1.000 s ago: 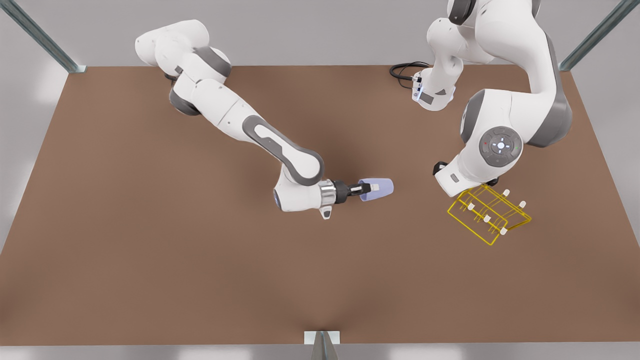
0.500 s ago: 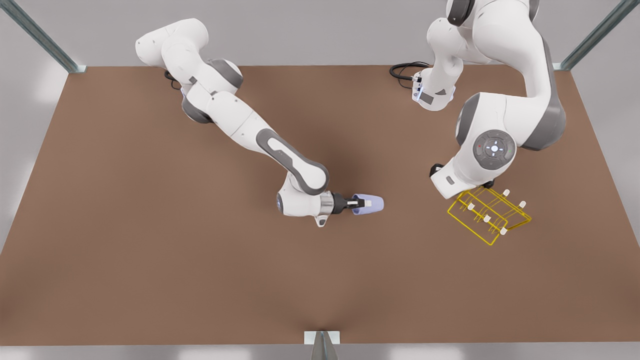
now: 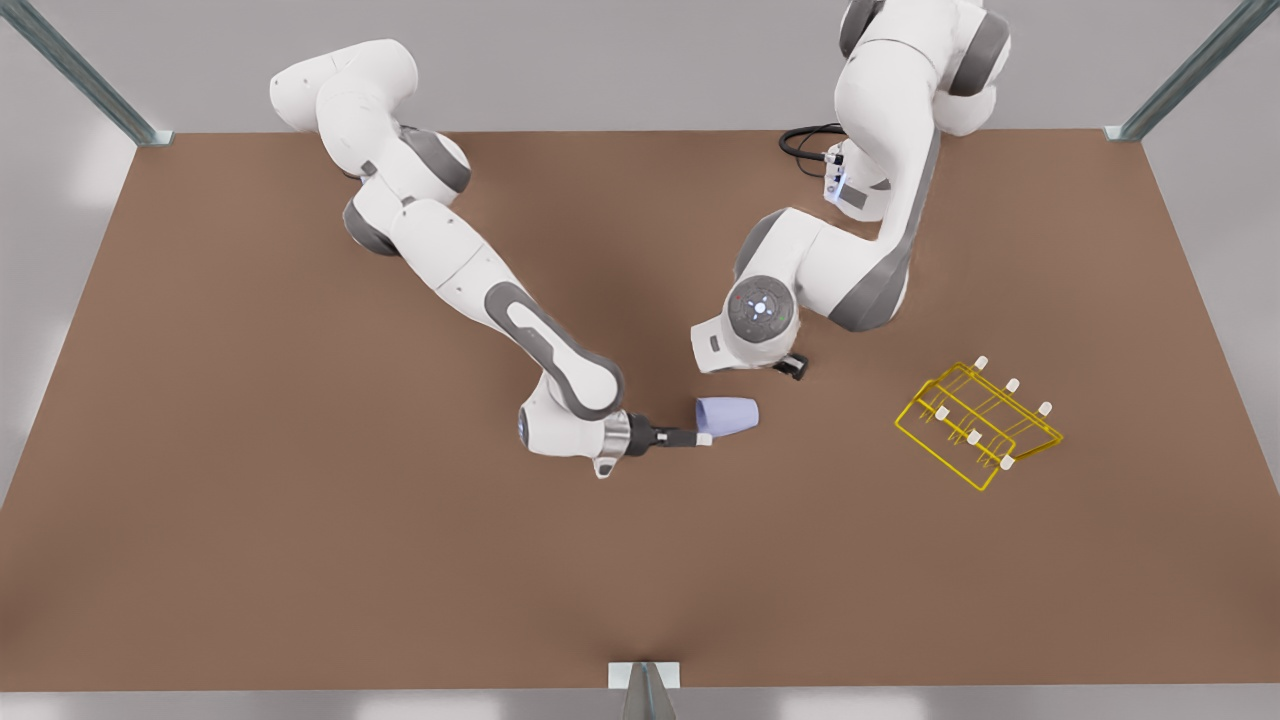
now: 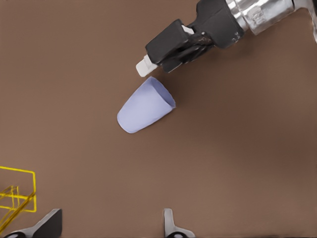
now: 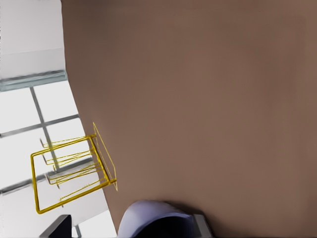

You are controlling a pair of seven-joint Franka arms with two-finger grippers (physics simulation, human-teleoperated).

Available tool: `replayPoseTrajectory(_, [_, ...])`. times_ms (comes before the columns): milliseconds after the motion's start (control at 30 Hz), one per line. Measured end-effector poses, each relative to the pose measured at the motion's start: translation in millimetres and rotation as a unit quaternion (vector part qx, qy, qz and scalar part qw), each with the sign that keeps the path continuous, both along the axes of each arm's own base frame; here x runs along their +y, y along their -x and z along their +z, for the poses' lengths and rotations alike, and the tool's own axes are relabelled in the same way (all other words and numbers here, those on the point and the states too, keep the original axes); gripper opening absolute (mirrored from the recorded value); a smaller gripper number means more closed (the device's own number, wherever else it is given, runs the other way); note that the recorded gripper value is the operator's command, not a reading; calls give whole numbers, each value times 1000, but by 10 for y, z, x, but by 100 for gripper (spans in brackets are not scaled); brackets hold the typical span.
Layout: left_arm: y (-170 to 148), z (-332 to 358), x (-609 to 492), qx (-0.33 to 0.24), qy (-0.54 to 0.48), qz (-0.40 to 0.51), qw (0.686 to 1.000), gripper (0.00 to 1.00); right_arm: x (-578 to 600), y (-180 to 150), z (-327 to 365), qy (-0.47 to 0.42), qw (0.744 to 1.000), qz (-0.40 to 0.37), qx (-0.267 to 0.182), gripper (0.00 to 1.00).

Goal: Place the cup on the cup holder

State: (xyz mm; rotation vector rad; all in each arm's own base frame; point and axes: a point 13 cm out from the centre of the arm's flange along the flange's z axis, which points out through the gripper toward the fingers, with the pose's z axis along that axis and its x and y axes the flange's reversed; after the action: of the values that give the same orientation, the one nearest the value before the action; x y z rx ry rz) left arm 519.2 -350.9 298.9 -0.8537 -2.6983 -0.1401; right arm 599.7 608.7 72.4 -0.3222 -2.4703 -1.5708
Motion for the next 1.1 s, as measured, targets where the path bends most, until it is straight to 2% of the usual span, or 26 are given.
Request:
replayPoseTrajectory(100, [-58,-438,-92,17,18,-38,999,100,-326,-195,79,-10,1000,4,6,100])
replayPoseTrajectory(167, [8,-850,33,35,21,-57,998,100,-707,-435,191,-11,1000,14,-4,100])
replayPoseTrajectory(200, [-8,-963,81,34,23,-73,996,100,-1043,-653,350,-4,999,24,-23,100])
replayPoseTrajectory(267, [-50,-1089,103,27,30,-108,993,100,-2044,-1150,945,39,993,60,-90,100])
replayPoseTrajectory(300, [-55,-1115,83,26,34,-123,991,100,-2526,-1264,1339,80,984,92,-128,100])
replayPoseTrajectory(333, [-61,-1130,75,25,37,-136,990,93,-2848,-1250,1864,134,967,136,-170,100])
replayPoseTrajectory(367, [-74,-1157,74,24,39,-150,988,100,-3039,-1135,2468,202,938,183,-216,100])
replayPoseTrajectory(400, [-84,-1211,79,25,40,-162,986,100,-3189,-985,2902,273,902,223,-248,100])
replayPoseTrajectory(433, [-82,-1291,98,29,41,-175,983,100,-3406,-874,3195,336,870,248,-261,100])
replayPoseTrajectory(500, [-73,-1419,118,31,48,-203,978,100,-3966,-697,3626,430,826,264,-252,100])
replayPoseTrajectory(567, [-63,-1546,138,31,56,-231,971,100,-4721,-414,3662,498,806,254,-193,100])
replayPoseTrajectory(633, [-79,-1589,71,25,69,-260,963,100,-5231,-54,3580,530,802,237,-140,100])
replayPoseTrajectory(767, [-94,-1649,-100,10,103,-301,948,100,-5779,101,3487,547,809,200,-78,100])
replayPoseTrajectory(967, [-120,-1870,-5,5,113,-345,932,100,-6192,-116,3555,552,819,149,-57,100])
replayPoseTrajectory(1100, [-150,-2025,24,3,115,-371,922,100,-6154,-365,3921,548,823,114,-96,100])
